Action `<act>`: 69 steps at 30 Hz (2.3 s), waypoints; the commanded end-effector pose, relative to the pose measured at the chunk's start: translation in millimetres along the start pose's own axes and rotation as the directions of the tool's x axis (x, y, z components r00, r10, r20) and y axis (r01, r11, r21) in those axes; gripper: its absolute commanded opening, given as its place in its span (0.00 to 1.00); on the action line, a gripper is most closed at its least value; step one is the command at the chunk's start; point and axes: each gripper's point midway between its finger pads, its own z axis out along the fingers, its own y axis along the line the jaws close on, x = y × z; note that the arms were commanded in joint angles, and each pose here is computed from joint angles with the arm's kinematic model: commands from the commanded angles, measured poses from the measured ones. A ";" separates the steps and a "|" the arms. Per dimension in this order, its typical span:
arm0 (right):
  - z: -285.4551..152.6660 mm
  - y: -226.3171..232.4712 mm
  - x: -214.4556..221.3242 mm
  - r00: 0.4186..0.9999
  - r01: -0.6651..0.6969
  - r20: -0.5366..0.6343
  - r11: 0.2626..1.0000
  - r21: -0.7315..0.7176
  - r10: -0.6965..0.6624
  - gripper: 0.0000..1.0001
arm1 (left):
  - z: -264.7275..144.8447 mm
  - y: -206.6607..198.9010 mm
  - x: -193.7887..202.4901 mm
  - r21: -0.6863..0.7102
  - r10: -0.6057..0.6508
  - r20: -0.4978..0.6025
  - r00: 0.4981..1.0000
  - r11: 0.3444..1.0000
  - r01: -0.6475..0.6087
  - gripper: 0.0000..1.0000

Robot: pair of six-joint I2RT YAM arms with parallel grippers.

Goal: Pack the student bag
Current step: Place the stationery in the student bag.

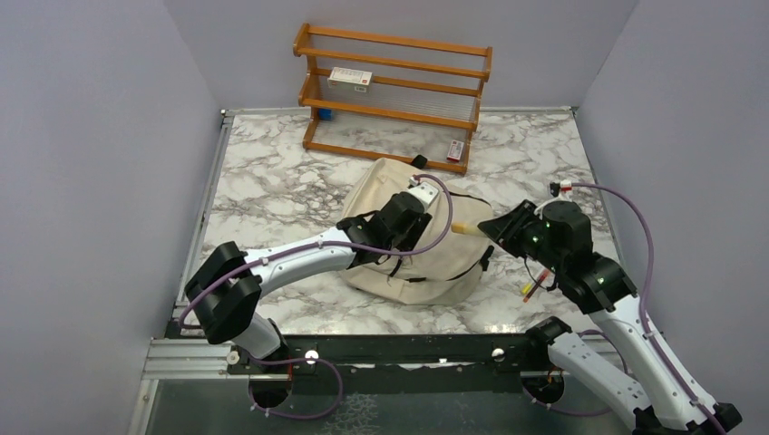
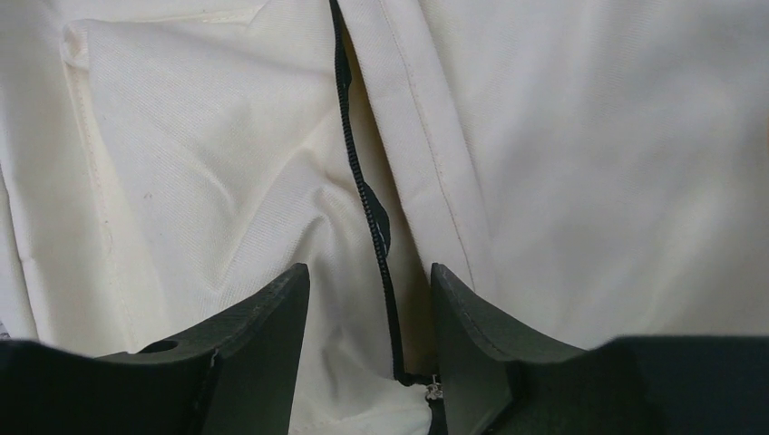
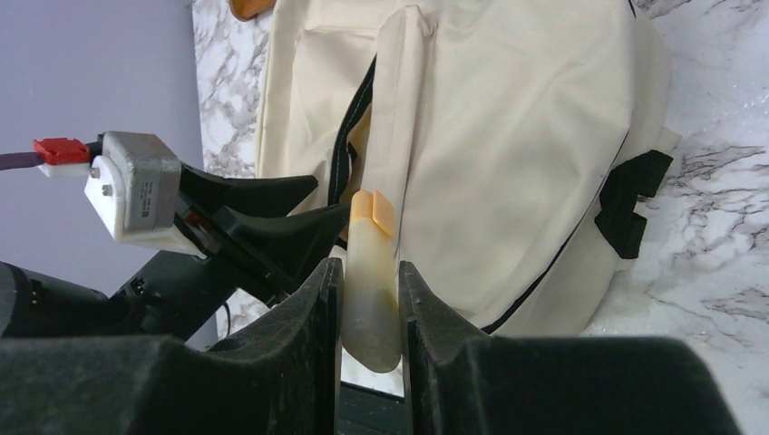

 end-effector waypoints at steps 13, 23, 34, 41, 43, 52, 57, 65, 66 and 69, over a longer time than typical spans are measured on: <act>29.8 9.5 20.2 0.961 -0.265 -0.084 0.964 -0.023 0.262 0.00 | 1.0 14.8 -10.6 -0.093 0.030 0.001 1.000 0.995 -0.030 0.00; 68.6 25.1 32.6 0.930 -0.334 -0.175 0.941 -0.045 0.322 0.00 | -12.6 -3.9 -38.8 0.013 -0.035 0.066 0.997 0.999 0.034 0.00; 98.5 28.4 37.7 0.907 -0.380 -0.204 0.925 -0.024 0.368 0.00 | -32.3 -9.6 -66.3 0.064 -0.113 0.137 0.984 0.992 0.105 0.00; 114.3 44.7 40.5 0.885 -0.428 -0.250 0.898 -0.107 0.392 0.01 | -38.8 -14.4 -74.2 0.098 -0.137 0.153 0.979 0.988 0.123 0.00; 121.8 45.4 43.5 0.880 -0.432 -0.266 0.896 -0.102 0.394 0.01 | -40.3 -15.3 -76.0 0.104 -0.151 0.157 0.976 0.985 0.136 0.00; 157.1 45.7 68.2 0.864 -0.431 -0.348 0.892 -0.135 0.365 0.01 | -42.0 -20.4 -81.3 0.129 -0.226 0.157 0.961 0.970 0.207 0.00; 168.7 51.3 82.1 0.857 -0.433 -0.376 0.888 -0.155 0.353 0.01 | -42.3 -21.9 -83.0 0.137 -0.240 0.160 0.958 0.966 0.219 0.00; 191.7 64.4 102.6 0.858 -0.392 -0.424 0.902 -0.179 0.289 0.04 | -41.9 -20.2 -79.9 0.130 -0.242 0.159 0.957 0.966 0.223 0.00; 194.8 62.3 105.1 0.859 -0.381 -0.428 0.909 -0.170 0.280 0.12 | -41.4 -18.7 -78.1 0.122 -0.241 0.158 0.957 0.967 0.224 0.00; 201.8 46.5 110.5 0.875 -0.330 -0.411 0.936 -0.121 0.256 0.26 | -40.4 -9.1 -71.3 0.071 -0.254 0.160 0.954 0.967 0.245 0.00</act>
